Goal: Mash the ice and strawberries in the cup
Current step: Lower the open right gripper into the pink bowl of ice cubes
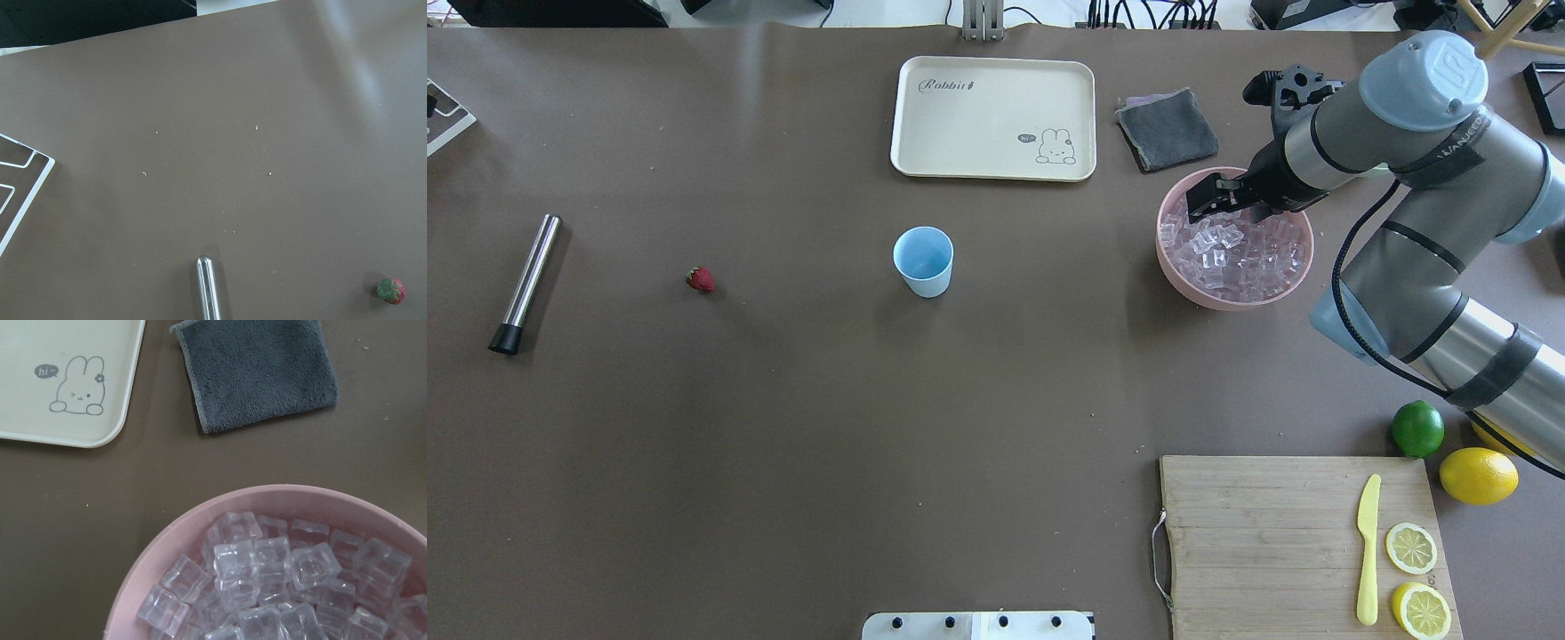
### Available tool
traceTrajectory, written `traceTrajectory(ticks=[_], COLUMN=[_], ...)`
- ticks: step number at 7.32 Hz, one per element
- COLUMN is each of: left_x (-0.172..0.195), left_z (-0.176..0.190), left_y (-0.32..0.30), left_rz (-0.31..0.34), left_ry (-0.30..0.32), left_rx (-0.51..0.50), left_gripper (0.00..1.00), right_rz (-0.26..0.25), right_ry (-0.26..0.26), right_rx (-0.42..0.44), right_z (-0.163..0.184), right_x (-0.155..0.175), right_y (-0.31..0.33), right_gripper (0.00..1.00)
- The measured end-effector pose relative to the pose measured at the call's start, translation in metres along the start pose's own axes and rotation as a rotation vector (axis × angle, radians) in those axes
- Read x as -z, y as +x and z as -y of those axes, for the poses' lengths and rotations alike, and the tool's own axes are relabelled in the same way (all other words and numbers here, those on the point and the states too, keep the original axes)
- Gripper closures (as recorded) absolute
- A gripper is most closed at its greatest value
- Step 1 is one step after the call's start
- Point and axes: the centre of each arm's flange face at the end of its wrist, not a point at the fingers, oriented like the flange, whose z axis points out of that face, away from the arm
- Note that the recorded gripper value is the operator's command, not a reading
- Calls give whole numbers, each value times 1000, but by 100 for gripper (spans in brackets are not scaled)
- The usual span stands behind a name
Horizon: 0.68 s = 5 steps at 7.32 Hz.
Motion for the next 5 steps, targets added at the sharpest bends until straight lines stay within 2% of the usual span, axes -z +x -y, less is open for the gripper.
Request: traceTrajectory(ticks=[5], left_x=[-1], left_z=[0], left_y=[1], left_rz=[-1], left_ry=[-1], left_rx=[0], left_gripper=[2], right_rz=[-21], right_ry=[19], right_rx=[16], right_z=[-10], right_x=[-24], right_y=[-7], right_gripper=[9])
